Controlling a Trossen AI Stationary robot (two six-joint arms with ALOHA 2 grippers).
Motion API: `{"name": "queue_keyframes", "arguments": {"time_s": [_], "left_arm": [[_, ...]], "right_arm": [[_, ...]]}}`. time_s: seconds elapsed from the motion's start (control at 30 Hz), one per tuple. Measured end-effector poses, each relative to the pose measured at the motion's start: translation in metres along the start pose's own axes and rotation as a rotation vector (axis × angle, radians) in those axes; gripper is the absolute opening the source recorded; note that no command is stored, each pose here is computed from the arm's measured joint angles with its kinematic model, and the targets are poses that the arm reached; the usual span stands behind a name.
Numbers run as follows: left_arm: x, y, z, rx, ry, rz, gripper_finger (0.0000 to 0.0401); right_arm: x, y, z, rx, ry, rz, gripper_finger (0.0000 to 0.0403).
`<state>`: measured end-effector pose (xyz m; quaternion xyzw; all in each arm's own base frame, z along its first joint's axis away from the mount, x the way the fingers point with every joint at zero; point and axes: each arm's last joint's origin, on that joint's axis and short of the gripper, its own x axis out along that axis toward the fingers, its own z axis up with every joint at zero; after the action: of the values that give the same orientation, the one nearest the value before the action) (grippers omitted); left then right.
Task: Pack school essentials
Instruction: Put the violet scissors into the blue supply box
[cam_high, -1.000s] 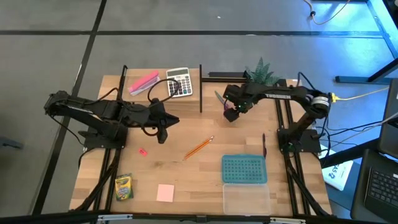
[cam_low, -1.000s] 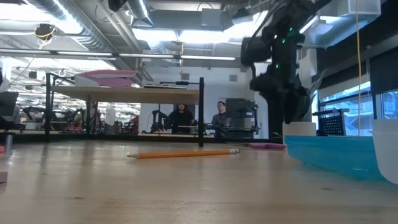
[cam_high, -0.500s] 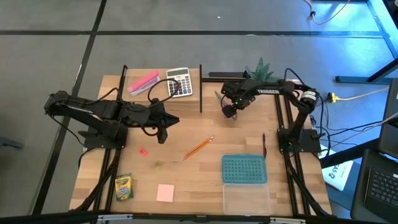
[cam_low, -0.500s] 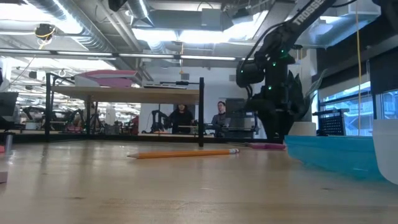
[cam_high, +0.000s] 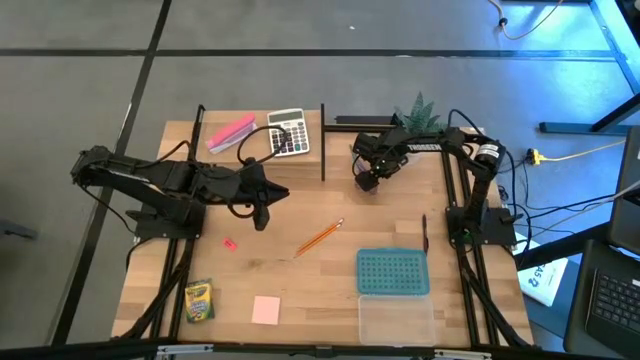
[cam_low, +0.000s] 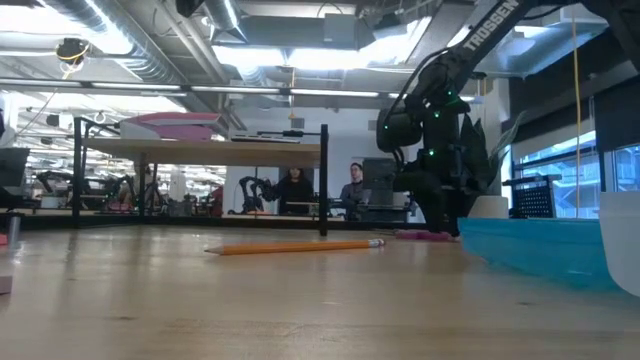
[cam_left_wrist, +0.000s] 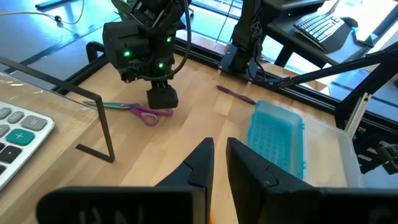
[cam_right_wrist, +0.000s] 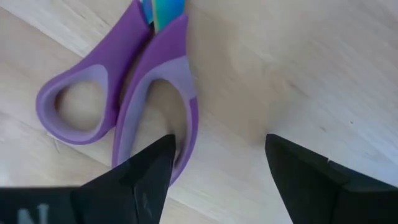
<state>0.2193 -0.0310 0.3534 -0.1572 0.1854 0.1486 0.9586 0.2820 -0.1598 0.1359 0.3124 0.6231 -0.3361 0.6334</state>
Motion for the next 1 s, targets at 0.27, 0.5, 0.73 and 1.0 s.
{"name": "queue_keyframes", "arguments": {"time_s": [0.27, 0.5, 0.73, 1.0], "left_arm": [[0.0001, 0.0, -0.0001, 0.0, 0.0, 0.0, 0.0037], [0.0001, 0.0, -0.0001, 0.0, 0.0, 0.0, 0.0037], [0.0001, 0.0, -0.0001, 0.0, 0.0, 0.0, 0.0037], [0.0, 0.0, -0.0001, 0.0, 0.0, 0.0, 0.0037]], "right_arm": [[0.0003, 0.0009, 0.0006, 0.002, -0.005, 0.008, 0.0189], [0.0007, 0.0017, 0.0014, 0.023, -0.013, 0.016, 0.0123], [0.0009, 0.0019, 0.0021, 0.024, -0.022, 0.016, 0.0083], [0.0011, 0.0024, 0.0024, 0.023, -0.029, 0.011, 0.0038]]}}
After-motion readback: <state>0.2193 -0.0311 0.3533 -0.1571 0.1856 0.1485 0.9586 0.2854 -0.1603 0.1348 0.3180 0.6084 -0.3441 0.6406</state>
